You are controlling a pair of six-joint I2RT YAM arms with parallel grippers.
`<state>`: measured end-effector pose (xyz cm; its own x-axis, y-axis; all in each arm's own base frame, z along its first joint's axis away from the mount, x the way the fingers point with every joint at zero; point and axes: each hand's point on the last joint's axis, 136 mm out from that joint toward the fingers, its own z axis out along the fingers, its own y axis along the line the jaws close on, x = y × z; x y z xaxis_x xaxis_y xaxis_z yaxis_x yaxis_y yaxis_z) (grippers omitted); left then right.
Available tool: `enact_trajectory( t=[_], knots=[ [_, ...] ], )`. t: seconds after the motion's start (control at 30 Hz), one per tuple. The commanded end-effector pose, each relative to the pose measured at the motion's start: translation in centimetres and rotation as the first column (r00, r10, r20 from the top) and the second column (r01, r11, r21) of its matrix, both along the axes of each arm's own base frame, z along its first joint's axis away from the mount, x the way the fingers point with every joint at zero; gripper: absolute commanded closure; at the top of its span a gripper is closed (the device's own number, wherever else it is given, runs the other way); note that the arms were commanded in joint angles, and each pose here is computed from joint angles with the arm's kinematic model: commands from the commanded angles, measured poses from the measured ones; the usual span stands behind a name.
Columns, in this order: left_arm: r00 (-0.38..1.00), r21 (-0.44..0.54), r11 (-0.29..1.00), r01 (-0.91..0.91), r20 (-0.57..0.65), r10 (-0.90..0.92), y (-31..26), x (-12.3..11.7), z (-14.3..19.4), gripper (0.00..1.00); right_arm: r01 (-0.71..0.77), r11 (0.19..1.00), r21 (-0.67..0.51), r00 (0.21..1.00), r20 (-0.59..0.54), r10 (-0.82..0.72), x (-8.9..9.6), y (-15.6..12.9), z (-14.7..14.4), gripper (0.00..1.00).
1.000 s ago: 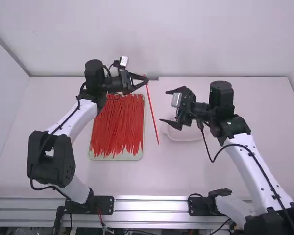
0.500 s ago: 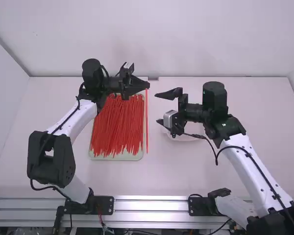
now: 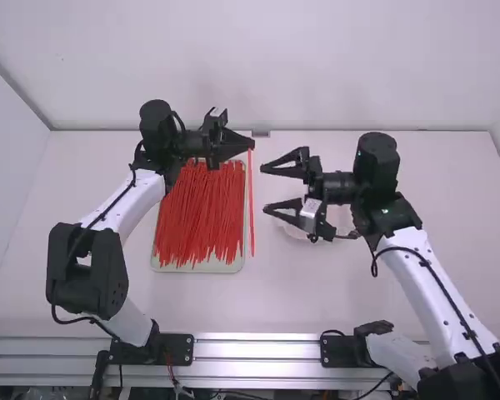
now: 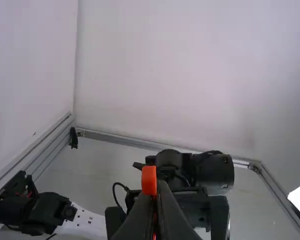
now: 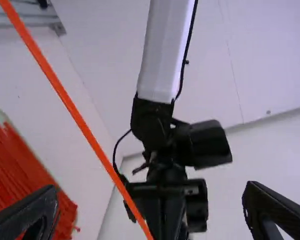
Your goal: Fasten the cable tie
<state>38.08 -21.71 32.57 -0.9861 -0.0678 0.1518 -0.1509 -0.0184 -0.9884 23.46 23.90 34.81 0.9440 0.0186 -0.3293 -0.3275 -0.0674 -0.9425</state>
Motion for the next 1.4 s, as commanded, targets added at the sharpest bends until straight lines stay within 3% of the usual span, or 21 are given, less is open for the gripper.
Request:
enact_trajectory(
  t=[0.0,0.27,0.37,0.47,0.53,0.97,1.2,1.23,1.37],
  knots=[
    [0.999,-0.009,1.0,-0.027,0.018,0.027,0.0,0.5,1.4,0.98,-0.12,0.992,0.031,0.993,0.0,0.12,-2.4,-0.3,0.8,0.02],
    [0.998,-0.015,0.998,-0.057,-0.02,0.056,0.0,1.1,1.4,0.98,-0.208,0.977,0.037,0.977,0.05,0.206,-4.2,0.7,-0.4,0.02],
    [0.998,-0.015,0.998,-0.057,-0.024,0.057,0.1,1.1,1.4,0.98,-0.26,0.964,0.052,0.962,0.103,0.254,-5.1,0.6,-0.6,0.18],
    [0.998,-0.015,0.998,-0.056,-0.023,0.056,0.0,1.0,1.4,0.98,-0.258,0.965,0.055,0.961,0.12,0.25,-5.0,0.3,-0.8,0.47],
    [0.998,-0.014,0.998,-0.057,-0.02,0.056,0.1,1.1,1.4,0.98,-0.251,0.966,0.055,0.962,0.121,0.243,-4.8,0.2,-0.9,0.54],
    [0.998,-0.011,0.998,-0.066,0.008,0.066,-1.2,1.0,1.2,0.98,-0.254,0.965,0.059,0.96,0.141,0.244,-4.8,-0.1,-0.8,0.61],
    [0.996,-0.008,0.996,-0.091,0.022,0.091,-0.6,1.5,1.1,0.98,-0.25,0.966,0.058,0.96,0.141,0.24,-4.7,-0.1,-0.8,0.86],
    [0.996,-0.007,0.996,-0.091,0.019,0.091,-0.6,1.5,1.1,0.98,-0.249,0.967,0.058,0.961,0.141,0.239,-4.6,-0.1,-0.8,0.99],
    [0.995,-0.005,0.996,-0.084,0.046,0.084,-0.9,1.4,1.1,0.98,-0.234,0.971,0.057,0.965,0.136,0.224,-4.3,-0.4,-0.9,1.0]
  ],
)
